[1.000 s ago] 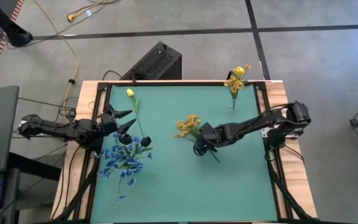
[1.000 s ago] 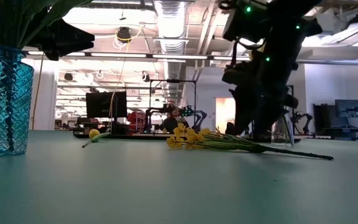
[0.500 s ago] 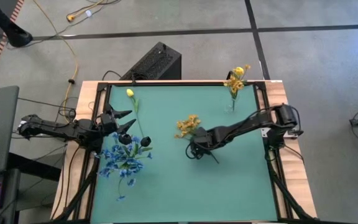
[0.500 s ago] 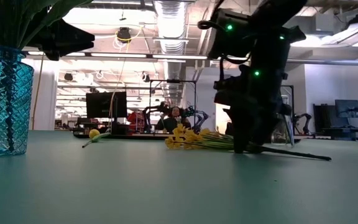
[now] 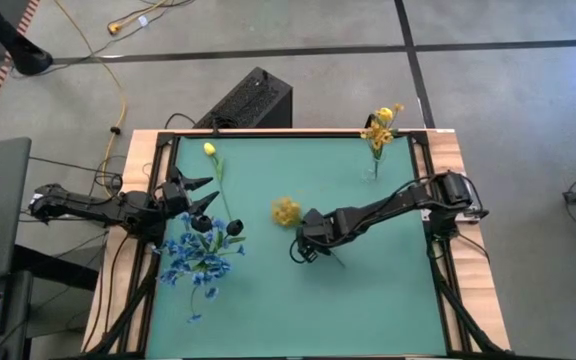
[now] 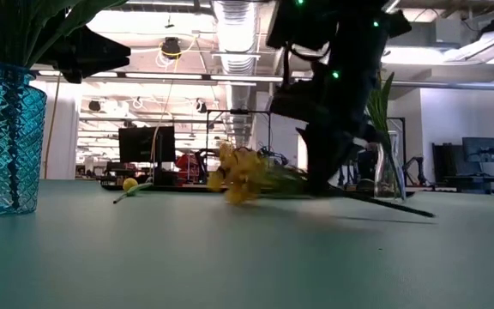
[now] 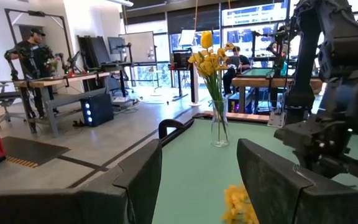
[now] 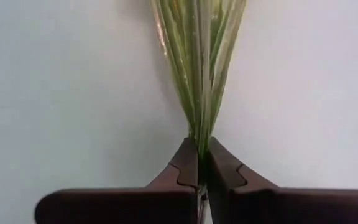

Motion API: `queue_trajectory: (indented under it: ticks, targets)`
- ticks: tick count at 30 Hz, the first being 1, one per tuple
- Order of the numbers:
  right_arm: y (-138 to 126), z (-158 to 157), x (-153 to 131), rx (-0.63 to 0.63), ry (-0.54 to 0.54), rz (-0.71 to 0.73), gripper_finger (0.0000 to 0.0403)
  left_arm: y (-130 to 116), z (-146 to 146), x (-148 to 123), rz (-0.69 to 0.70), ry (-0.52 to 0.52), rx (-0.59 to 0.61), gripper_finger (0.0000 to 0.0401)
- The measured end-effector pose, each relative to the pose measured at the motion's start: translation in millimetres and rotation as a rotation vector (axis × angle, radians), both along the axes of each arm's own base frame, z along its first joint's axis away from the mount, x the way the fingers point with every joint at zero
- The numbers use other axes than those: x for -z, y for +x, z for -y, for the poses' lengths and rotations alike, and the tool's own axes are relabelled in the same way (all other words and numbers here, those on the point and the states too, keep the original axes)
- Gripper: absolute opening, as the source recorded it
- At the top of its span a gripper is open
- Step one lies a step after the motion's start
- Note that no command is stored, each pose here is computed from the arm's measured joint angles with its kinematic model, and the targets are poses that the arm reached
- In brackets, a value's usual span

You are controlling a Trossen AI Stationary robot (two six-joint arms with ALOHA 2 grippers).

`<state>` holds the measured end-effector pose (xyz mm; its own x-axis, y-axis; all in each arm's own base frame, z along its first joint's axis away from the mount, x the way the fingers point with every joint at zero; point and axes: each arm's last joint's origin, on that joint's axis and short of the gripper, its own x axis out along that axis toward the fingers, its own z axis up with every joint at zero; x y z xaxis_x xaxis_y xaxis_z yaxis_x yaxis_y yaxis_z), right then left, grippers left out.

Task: Sort flowers into vase by color
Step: Put the yellow flowers into the transparent flower vase

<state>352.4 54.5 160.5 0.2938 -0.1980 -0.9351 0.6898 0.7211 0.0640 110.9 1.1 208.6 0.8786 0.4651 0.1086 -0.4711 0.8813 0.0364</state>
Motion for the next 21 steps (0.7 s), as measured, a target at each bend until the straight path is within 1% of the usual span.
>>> queue_trajectory:
  ticks: [4, 8, 10, 17, 21]
  targets:
    - [0.3, -10.3, -15.6, -0.007, -0.091, 0.075, 0.0033, 0.0, 0.0, 0.0, 0.000, 0.000, 0.000, 0.0199]
    - [-10.0, -20.6, -42.6, 0.002, -0.200, 0.190, 0.0039, 0.1, 0.0, 0.1, -0.001, 0.000, 0.000, 0.0199]
    - [-19.2, -26.3, -56.8, 0.017, -0.272, 0.260, 0.0038, 0.1, 0.0, 0.2, -0.002, 0.000, 0.001, 0.0199]
    - [-52.0, -42.5, -111.5, 0.077, -0.455, 0.494, 0.0038, 0.1, 0.0, 0.1, -0.001, 0.000, 0.000, 0.0199]
    - [-82.0, -52.4, -142.5, 0.118, -0.609, 0.608, 0.0038, 0.1, 0.0, 0.1, -0.001, 0.000, 0.000, 0.0199]
